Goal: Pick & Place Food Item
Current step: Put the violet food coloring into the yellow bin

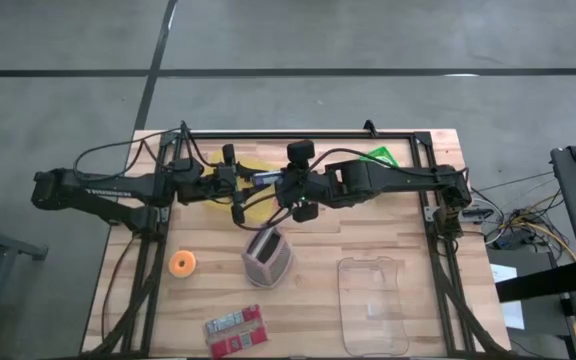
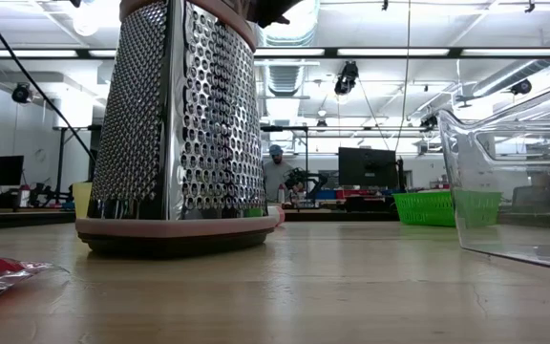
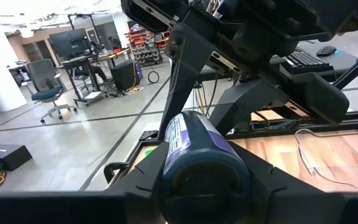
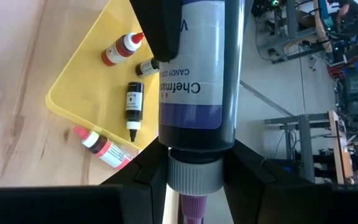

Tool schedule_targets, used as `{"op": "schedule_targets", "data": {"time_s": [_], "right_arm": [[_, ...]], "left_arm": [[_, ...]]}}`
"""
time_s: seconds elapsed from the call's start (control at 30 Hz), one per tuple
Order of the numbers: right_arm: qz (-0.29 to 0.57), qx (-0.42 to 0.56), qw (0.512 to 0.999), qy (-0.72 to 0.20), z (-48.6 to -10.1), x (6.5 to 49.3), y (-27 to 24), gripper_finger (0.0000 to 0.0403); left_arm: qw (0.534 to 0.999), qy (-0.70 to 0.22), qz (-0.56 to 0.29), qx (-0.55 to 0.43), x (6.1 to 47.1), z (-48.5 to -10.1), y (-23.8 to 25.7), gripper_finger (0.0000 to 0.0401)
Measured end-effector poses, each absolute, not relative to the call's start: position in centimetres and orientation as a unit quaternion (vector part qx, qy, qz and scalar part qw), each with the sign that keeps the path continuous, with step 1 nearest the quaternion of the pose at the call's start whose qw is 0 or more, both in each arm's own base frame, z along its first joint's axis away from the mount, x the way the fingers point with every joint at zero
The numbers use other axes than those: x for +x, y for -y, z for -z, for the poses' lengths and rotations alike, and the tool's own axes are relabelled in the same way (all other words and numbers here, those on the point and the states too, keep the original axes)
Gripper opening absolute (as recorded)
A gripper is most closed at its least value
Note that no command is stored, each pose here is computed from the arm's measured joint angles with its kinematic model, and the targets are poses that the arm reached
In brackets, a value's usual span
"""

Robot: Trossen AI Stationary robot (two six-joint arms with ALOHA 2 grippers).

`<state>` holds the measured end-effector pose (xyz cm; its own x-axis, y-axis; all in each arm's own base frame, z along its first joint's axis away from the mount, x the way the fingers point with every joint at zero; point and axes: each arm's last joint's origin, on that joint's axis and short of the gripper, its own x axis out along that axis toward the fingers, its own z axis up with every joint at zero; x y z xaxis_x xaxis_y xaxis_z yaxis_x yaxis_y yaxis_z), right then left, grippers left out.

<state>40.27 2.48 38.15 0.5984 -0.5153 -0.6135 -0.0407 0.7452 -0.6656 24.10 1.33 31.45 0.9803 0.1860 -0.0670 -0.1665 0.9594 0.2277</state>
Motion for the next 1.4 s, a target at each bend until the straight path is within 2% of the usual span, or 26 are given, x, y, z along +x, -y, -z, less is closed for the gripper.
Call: {"op": "schedule_targets", "data": {"time_s": [0.37, 0.6, 0.7, 0.87, 1.13, 1.3, 1.4], "right_arm": [[0.147, -0.318, 0.838, -0.418, -38.1, 40.4, -2.5, 0.0111], [0.174, -0.276, 0.855, -0.404, -38.2, 40.6, -2.2, 0.0218], [0.177, -0.272, 0.858, -0.399, -38.5, 40.4, -2.1, 0.0236], [0.17, -0.259, 0.87, -0.384, -39.2, 40.1, -2.2, 0.0238], [0.131, -0.242, 0.895, -0.351, -39.3, 40.7, -2.5, 0.0224], [0.099, -0.249, 0.908, -0.323, -39.4, 41.2, -2.6, 0.0224], [0.061, -0.247, 0.919, -0.3, -39.7, 41.6, -2.7, 0.0224]], "left_arm": [[0.988, -0.043, -0.091, 0.117, 24.0, -31.5, -1.3, 0.0127], [0.985, -0.04, -0.115, 0.123, 23.1, -31.2, -1.4, 0.0127], [0.983, -0.035, -0.13, 0.122, 22.3, -31.0, -1.5, 0.0127], [0.982, -0.007, -0.146, 0.118, 20.5, -30.1, -1.5, 0.0127], [0.968, 0.162, -0.141, 0.129, 17.1, -26.9, -1.2, 0.0127], [0.932, 0.3, -0.139, 0.146, 14.3, -24.6, -0.9, 0.0127], [0.91, 0.364, -0.099, 0.173, 12.9, -23.8, -0.6, 0.0127]]}}
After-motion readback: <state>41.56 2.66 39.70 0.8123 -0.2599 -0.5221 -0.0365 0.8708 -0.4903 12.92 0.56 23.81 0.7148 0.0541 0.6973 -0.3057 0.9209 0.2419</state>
